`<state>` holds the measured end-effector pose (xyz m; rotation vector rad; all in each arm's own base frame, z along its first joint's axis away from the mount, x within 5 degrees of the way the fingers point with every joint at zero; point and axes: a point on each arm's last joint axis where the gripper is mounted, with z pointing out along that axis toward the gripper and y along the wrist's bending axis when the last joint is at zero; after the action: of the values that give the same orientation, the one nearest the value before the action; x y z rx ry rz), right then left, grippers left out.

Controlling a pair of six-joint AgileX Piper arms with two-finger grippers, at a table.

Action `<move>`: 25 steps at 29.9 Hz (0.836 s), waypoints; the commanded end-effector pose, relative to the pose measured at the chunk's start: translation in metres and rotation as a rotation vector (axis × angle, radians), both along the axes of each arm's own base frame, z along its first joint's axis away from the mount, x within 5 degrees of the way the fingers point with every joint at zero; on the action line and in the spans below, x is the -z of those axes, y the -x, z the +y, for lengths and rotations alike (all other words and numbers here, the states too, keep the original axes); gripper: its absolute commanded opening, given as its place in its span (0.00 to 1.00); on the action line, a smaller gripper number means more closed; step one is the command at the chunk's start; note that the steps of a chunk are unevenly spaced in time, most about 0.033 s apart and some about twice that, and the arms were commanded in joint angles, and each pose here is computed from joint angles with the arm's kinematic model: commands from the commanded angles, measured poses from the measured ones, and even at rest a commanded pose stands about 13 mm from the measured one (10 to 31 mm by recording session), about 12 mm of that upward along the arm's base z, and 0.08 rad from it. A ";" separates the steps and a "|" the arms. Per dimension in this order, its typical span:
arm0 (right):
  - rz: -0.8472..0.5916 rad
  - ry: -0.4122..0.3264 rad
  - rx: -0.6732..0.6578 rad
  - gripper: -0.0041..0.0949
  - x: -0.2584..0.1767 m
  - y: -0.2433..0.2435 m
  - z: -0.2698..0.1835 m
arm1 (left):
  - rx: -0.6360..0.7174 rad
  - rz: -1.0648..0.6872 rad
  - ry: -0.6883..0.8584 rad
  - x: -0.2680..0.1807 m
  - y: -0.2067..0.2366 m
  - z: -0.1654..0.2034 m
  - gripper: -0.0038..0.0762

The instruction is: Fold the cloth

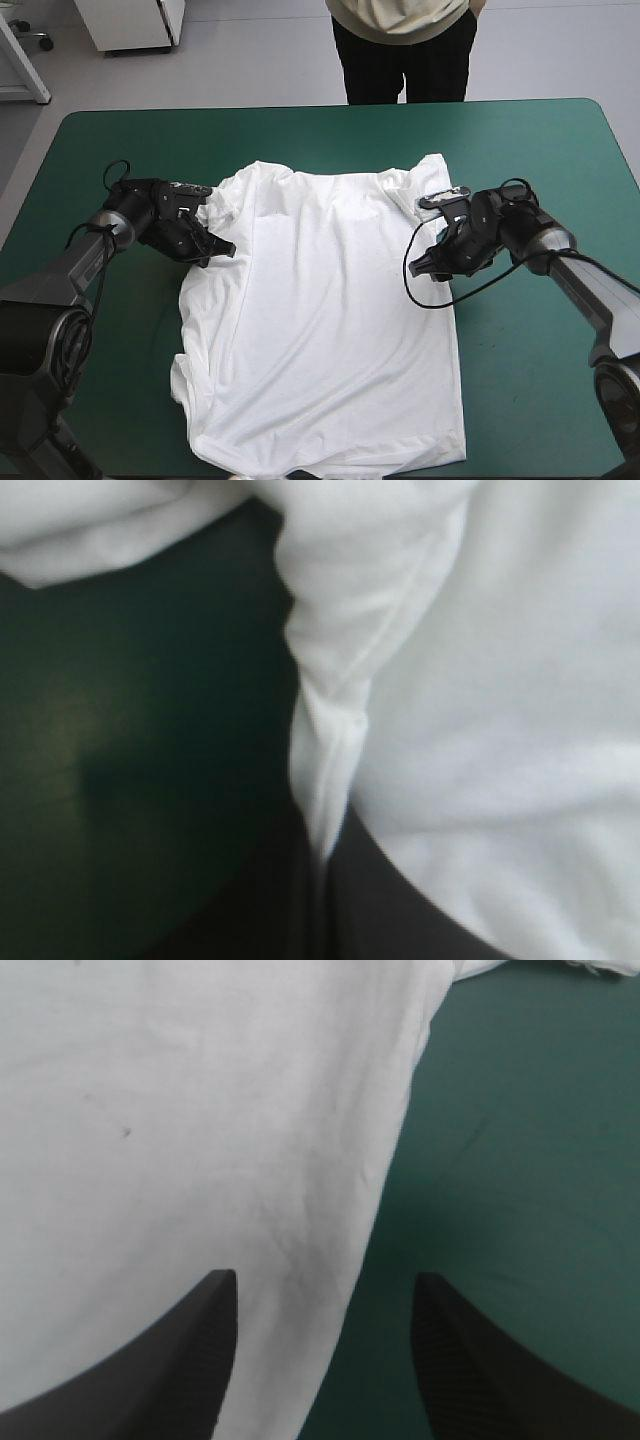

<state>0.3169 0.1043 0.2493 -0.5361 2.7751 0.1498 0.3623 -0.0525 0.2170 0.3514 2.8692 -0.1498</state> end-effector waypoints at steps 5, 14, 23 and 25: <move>-0.018 -0.005 0.004 0.67 0.018 -0.024 0.008 | 0.008 -0.090 0.017 -0.027 0.000 -0.001 0.04; 0.065 -0.074 0.027 0.46 0.039 -0.039 0.020 | 0.008 -0.112 0.018 -0.027 -0.002 -0.001 0.04; 0.081 -0.056 -0.001 0.19 0.050 -0.042 0.020 | 0.006 -0.126 0.019 -0.028 -0.003 -0.001 0.04; 0.098 -0.049 -0.008 0.11 0.054 -0.042 0.021 | 0.006 -0.128 0.019 -0.028 -0.004 -0.001 0.04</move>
<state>0.3559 0.1144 0.2065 -0.5861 2.8566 0.1413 0.3645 -0.0525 0.2173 0.3679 2.8430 -0.1433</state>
